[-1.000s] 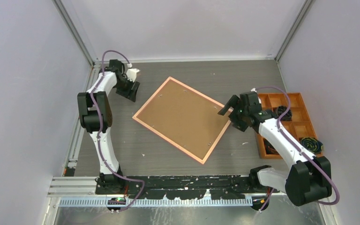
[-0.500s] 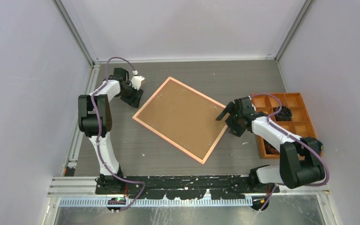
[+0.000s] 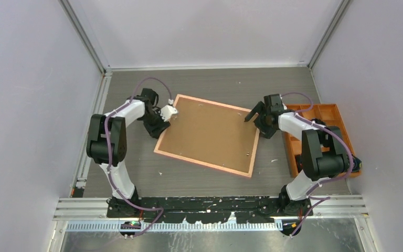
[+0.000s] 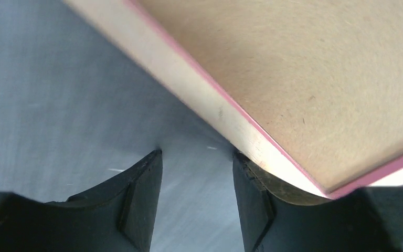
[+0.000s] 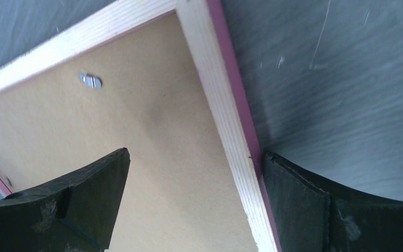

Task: Put the photo into the frame
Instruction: Adjust the photo frame at the center of the board.

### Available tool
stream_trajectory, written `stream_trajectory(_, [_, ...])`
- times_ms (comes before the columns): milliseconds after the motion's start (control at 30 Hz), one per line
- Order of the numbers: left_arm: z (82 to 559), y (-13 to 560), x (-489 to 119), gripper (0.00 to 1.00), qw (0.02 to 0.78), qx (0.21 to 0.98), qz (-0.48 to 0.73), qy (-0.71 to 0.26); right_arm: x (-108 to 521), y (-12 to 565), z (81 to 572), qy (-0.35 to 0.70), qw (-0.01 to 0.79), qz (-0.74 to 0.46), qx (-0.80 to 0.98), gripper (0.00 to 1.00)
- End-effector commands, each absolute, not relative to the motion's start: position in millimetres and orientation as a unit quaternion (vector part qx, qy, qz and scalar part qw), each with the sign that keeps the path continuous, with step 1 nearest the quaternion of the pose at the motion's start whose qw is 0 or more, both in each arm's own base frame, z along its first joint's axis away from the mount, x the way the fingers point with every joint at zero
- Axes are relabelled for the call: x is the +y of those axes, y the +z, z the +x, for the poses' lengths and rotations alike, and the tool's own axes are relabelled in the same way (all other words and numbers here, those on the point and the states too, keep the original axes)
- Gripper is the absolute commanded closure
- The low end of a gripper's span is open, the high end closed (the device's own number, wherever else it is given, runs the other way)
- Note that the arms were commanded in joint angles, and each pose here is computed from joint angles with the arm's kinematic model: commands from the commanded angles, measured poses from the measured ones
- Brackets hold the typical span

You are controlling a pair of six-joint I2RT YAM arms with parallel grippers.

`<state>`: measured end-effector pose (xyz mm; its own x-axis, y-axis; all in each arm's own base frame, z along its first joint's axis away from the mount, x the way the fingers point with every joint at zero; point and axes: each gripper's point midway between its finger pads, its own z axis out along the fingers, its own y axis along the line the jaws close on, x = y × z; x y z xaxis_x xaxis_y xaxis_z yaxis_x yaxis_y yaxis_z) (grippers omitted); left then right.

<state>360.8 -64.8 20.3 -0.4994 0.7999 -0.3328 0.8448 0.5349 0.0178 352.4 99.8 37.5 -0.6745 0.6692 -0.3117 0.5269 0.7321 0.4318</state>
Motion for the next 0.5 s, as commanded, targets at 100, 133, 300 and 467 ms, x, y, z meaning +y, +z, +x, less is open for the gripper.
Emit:
stream_trajectory(100, [231.2,21.7,-125.1,0.46,0.027,0.799,0.567,-0.197,119.5,65.4,406.3,0.236,0.242,0.311,0.888,0.00])
stream_trajectory(133, [223.3,24.3,-131.3,0.46,0.023,0.794,0.572,-0.204,119.5,64.4,409.8,0.237,0.240,0.311,0.889,0.00])
stream_trajectory(300, [217.9,48.4,-148.8,0.43,0.040,0.798,0.555,-0.233,107.6,78.3,424.6,0.211,0.254,0.309,0.892,0.00])
stream_trajectory(467, [264.0,74.5,-138.1,0.42,0.103,0.848,0.454,-0.255,91.4,129.0,424.8,0.194,0.323,0.317,0.870,0.01])
